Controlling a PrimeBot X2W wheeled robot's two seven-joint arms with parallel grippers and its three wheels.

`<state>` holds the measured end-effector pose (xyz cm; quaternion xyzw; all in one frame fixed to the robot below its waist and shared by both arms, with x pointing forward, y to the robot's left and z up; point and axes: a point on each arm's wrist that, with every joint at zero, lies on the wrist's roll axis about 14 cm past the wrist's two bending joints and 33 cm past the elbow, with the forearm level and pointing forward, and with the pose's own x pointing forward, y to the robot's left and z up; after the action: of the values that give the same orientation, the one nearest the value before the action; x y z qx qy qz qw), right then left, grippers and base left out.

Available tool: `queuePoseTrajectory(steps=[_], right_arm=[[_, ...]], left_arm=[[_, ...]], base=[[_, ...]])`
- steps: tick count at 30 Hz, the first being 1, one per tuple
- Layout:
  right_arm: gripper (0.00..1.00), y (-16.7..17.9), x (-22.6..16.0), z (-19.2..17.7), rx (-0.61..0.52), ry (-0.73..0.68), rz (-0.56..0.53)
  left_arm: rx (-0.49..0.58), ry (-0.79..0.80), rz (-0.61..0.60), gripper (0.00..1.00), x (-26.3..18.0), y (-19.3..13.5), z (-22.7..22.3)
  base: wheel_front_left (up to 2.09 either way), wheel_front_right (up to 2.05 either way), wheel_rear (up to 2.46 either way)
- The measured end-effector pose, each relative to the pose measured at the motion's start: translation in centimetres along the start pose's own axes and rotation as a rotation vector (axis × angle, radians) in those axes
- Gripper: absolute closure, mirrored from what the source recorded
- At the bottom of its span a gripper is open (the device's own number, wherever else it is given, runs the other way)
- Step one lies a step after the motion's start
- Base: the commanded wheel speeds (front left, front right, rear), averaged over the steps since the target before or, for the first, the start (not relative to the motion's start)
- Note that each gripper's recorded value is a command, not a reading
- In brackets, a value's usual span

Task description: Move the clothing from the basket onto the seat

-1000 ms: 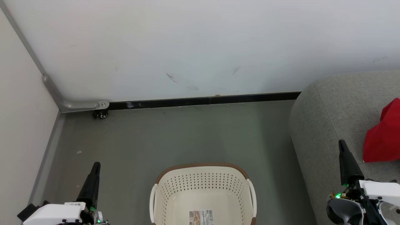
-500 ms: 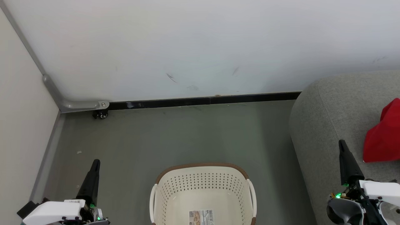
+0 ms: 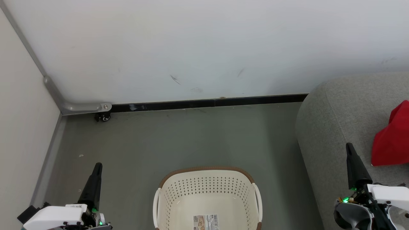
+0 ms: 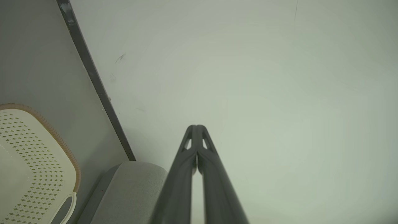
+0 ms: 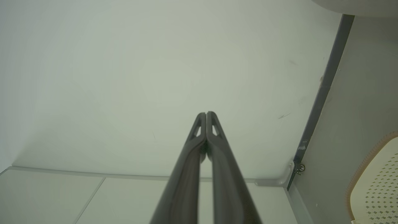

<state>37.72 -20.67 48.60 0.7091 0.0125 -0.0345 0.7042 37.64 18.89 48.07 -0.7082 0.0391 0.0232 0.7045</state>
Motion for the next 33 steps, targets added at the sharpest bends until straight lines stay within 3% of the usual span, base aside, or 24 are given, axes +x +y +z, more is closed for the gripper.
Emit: queuePoseTrajectory(steps=[33], right_arm=[[1.00,0.00,0.00,0.04,0.001,-0.002,0.000]], left_arm=[[-0.001,-0.001,0.001,1.00,-0.01,0.05,0.01]], base=[[0.00,0.00,0.00]])
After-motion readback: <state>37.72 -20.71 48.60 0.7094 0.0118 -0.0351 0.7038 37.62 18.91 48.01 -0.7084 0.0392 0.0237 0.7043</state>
